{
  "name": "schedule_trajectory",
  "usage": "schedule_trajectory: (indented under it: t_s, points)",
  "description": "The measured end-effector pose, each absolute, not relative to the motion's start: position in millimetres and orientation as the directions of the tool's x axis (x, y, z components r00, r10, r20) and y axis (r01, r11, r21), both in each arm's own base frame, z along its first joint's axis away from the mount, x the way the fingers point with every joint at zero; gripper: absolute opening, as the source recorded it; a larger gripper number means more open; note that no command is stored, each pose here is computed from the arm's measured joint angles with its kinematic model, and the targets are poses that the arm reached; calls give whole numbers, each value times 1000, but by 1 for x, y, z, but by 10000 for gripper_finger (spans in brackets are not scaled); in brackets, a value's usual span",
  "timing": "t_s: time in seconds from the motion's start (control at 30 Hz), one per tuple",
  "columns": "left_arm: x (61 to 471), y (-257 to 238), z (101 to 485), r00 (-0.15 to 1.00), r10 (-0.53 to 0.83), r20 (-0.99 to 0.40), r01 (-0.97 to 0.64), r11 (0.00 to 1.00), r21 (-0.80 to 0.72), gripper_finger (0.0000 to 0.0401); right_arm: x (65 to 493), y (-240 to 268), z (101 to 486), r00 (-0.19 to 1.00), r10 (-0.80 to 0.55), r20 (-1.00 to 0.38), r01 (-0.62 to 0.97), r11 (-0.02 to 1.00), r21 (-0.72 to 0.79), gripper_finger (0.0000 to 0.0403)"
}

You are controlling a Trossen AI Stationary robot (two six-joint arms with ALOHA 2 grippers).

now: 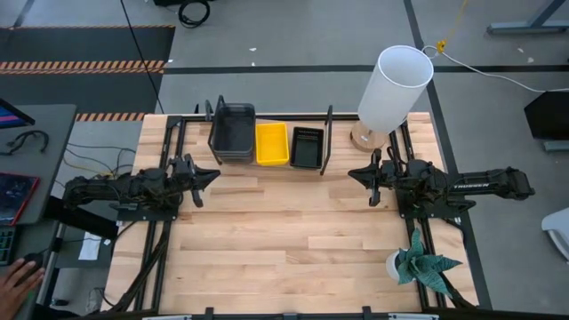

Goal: Stack baskets on shelf by color
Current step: Return to Home Position

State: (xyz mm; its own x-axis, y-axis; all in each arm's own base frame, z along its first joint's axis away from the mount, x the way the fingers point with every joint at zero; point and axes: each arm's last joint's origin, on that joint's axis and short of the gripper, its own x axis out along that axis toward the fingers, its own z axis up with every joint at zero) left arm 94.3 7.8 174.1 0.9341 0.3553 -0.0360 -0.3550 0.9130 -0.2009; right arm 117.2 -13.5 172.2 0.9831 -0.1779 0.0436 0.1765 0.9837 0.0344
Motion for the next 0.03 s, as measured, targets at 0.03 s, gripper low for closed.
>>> schedule_trajectory:
  t_s: [0.03]
  points:
    - [94,8,174,934,355,-36,-355,913,-201,25,117,-14,172,983,-178,44,176,984,35,28]
